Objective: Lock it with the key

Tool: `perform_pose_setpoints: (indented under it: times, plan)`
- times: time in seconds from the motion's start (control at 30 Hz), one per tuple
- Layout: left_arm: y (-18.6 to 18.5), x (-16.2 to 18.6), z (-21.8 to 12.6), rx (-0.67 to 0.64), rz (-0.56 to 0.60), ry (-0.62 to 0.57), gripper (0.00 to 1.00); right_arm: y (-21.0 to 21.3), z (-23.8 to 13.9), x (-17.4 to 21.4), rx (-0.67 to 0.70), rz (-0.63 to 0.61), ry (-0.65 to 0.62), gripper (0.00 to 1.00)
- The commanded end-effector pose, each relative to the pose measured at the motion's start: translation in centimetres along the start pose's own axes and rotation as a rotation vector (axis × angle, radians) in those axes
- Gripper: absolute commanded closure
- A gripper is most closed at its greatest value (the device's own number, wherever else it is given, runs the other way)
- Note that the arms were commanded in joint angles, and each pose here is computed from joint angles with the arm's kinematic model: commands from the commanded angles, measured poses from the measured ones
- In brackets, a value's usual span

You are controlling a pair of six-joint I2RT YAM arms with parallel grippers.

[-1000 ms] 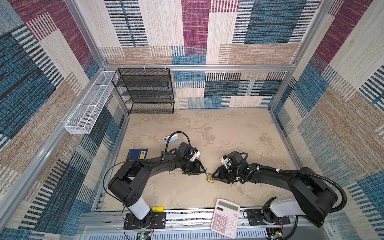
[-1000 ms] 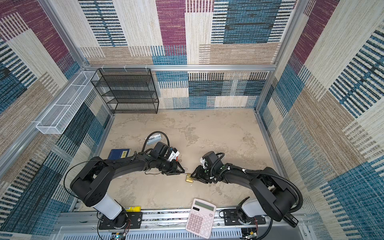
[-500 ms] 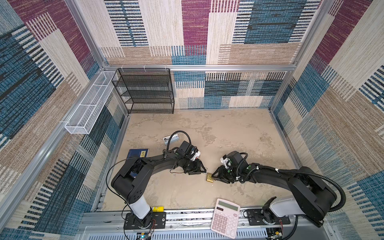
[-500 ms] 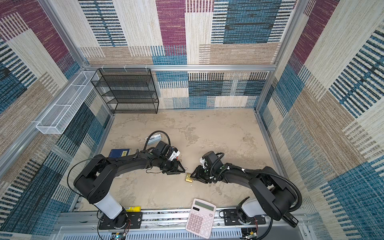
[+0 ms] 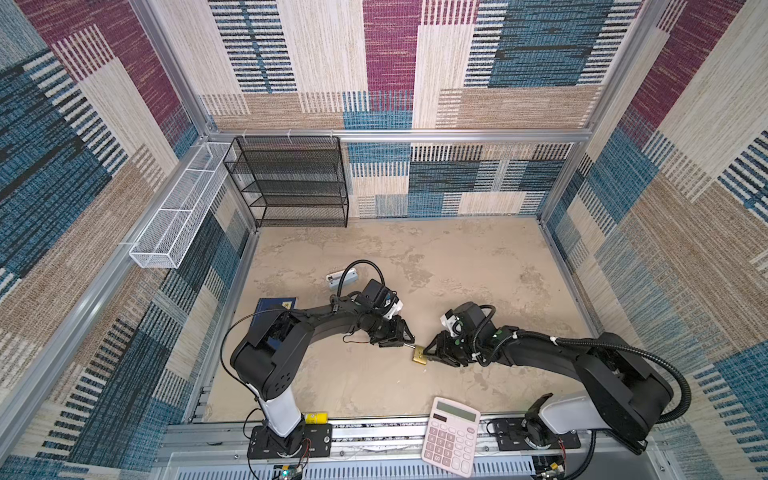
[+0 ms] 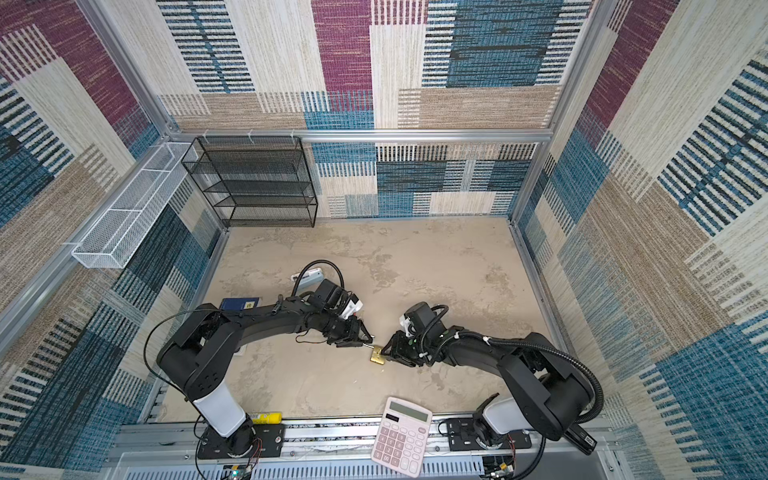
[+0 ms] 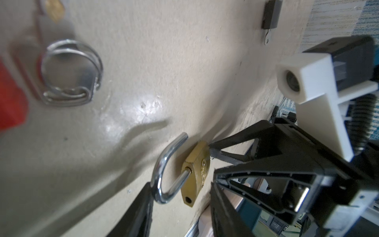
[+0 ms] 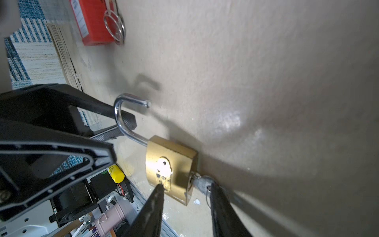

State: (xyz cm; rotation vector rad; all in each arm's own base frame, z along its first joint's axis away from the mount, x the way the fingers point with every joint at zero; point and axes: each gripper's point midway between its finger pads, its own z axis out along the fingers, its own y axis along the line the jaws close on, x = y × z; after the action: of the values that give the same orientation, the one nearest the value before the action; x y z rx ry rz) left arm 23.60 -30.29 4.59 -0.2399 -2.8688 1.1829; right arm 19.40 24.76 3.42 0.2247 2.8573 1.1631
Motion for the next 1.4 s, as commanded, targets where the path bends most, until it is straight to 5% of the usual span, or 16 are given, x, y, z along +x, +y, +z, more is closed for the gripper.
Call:
perform_pose_setpoints:
  times: [0.0, 0.33, 0.9, 0.97, 1.37]
  plan:
    - [-0.2, -0.2, 0.1, 0.007, 0.017, 0.007, 0.53, -0.8, 0.1, 0.2, 0.032, 0.010, 0.003, 0.59]
    - [-0.5, -0.7, 0.4, 0.024, 0.033, 0.000, 0.55, -1.0, 0.1, 0.3, 0.037, 0.011, 0.003, 0.61]
    - [-1.0, -0.9, 0.4, 0.044, 0.044, 0.004, 0.93, 0.6, -1.3, -0.2, -0.018, -0.034, -0.056, 0.56]
    - [-1.3, -0.9, 0.1, 0.051, 0.054, -0.001, 1.00, 1.5, -2.1, -0.6, -0.039, -0.062, -0.089, 0.52]
    - [-8.1, -2.8, -6.6, 0.089, 0.259, -0.132, 1.00, 10.2, -13.9, -4.6, -0.157, -0.433, -0.533, 0.27]
